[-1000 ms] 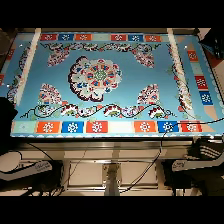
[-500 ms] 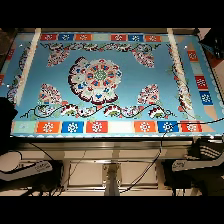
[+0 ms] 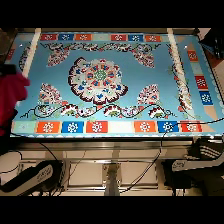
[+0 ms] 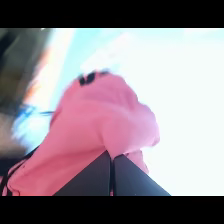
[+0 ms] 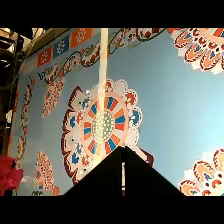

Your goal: Fold the clothes and pants, and hang the long-sleeved shirts on hangers.

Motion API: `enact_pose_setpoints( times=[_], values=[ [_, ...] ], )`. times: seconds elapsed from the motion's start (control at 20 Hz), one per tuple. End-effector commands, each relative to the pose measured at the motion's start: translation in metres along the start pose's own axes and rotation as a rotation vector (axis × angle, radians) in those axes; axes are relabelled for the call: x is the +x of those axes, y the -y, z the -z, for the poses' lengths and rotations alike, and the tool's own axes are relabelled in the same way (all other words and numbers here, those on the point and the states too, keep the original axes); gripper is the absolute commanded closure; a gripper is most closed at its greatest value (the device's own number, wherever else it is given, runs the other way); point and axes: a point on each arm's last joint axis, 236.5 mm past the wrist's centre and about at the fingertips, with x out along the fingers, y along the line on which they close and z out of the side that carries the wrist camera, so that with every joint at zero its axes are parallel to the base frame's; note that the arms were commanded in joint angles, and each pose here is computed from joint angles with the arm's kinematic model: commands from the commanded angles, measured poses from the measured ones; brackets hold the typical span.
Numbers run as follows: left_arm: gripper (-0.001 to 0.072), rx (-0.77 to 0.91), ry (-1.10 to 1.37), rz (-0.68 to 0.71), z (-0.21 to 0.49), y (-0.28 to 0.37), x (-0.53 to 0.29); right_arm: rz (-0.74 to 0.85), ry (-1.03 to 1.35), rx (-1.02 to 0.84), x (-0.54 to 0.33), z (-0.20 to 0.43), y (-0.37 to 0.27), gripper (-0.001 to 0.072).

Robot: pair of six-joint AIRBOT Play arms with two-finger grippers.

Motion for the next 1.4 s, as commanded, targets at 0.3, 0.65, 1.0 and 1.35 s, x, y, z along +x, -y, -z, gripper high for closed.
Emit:
enact_pose_setpoints(
  times=[0.3,0.65,1.0,1.35],
  values=[
    [0.0705,0.135,0.148,0.618,-0.038,0.251,-0.124,-0.009,0.018,0.012,0.0,-0.005,-0.003,0.0694],
    [0.0704,0.316,0.162,0.87,0.002,0.411,-0.163,0.028,0.022,0.005,-0.001,-0.005,0.006,0.0696],
    [0.0197,0.349,0.333,0.905,-0.009,0.471,-0.165,0.149,0.012,-0.017,-0.003,-0.003,0.034,0.0363],
    [0.0701,0.314,0.182,0.693,-0.015,0.379,-0.093,0.137,-0.072,-0.047,0.0,0.016,0.034,0.0695]
  ],
)
